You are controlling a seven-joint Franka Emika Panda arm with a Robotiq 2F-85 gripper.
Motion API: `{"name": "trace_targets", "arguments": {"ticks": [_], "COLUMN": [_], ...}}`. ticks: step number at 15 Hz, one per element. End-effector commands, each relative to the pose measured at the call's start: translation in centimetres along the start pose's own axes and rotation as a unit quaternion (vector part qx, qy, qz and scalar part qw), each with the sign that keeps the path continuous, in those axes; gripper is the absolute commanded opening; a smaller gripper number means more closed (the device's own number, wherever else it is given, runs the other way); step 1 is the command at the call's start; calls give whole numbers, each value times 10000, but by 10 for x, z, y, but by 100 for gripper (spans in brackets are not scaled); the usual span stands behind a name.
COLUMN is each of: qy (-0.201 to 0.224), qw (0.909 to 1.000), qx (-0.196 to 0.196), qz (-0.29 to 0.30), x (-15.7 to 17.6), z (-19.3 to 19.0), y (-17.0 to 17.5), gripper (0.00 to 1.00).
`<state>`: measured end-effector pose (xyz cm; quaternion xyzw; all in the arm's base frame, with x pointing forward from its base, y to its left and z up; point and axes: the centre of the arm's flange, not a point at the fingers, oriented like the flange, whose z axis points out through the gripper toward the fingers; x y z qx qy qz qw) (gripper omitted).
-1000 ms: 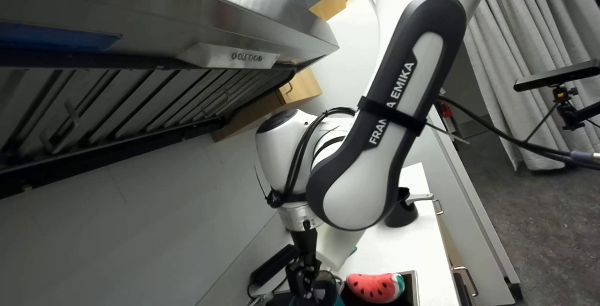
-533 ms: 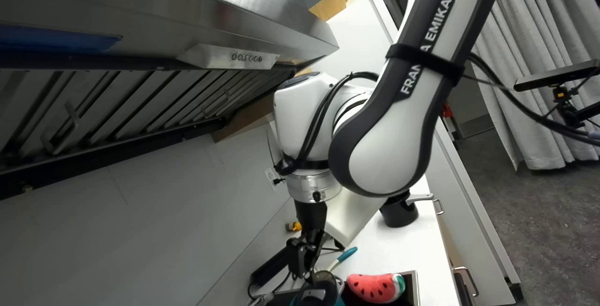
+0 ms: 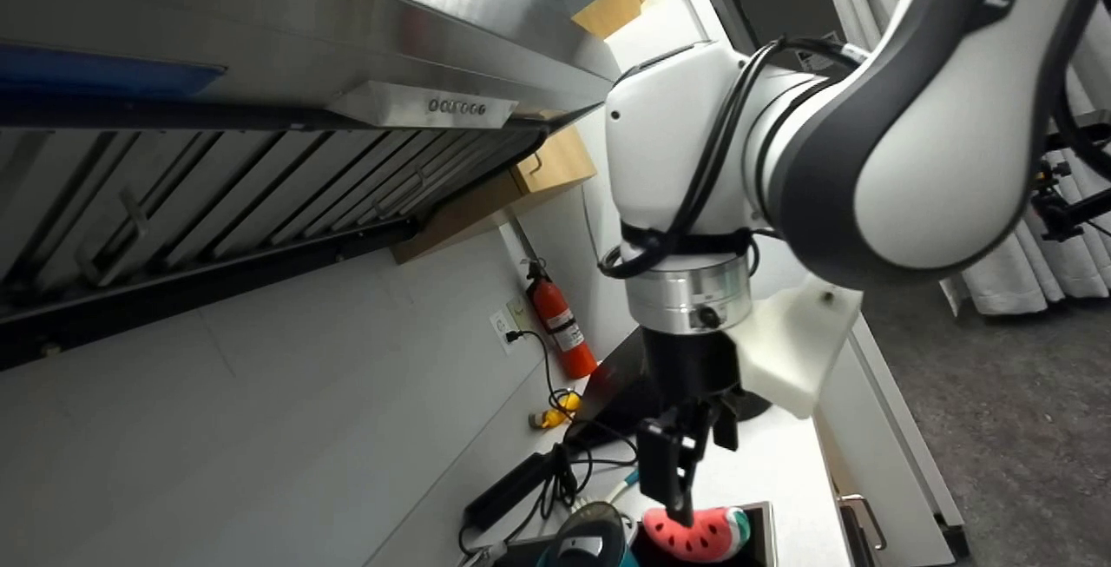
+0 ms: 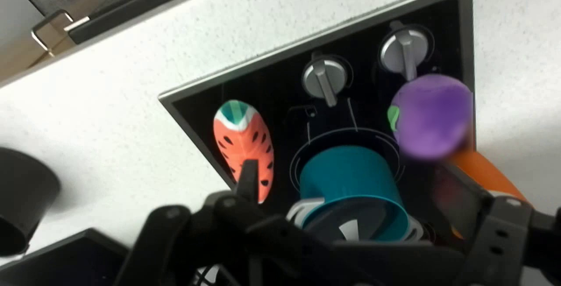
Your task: Put the watermelon plush on the table and close the pot with the lid on the other pot
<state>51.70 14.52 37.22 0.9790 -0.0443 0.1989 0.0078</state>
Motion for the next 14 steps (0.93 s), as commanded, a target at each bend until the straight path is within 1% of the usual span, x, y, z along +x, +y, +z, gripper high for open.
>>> {"name": "trace_targets", "arguments": {"ticks": [1, 6, 8, 9, 11, 14], "qy": [16, 92, 63, 57, 80, 33], "qw": [10000, 9997, 9992, 9996, 9995, 9996], "qx": [87, 184, 315, 223, 231, 196], "qz": [-19, -115, -223, -151, -189, -191], "x": [-54, -85, -93, -76, -79, -79], "z": [-41, -77, -85, -61, -65, -60], "y": [21, 31, 32, 20, 19, 19], "gripper": [100, 100, 100, 100, 100, 100]}}
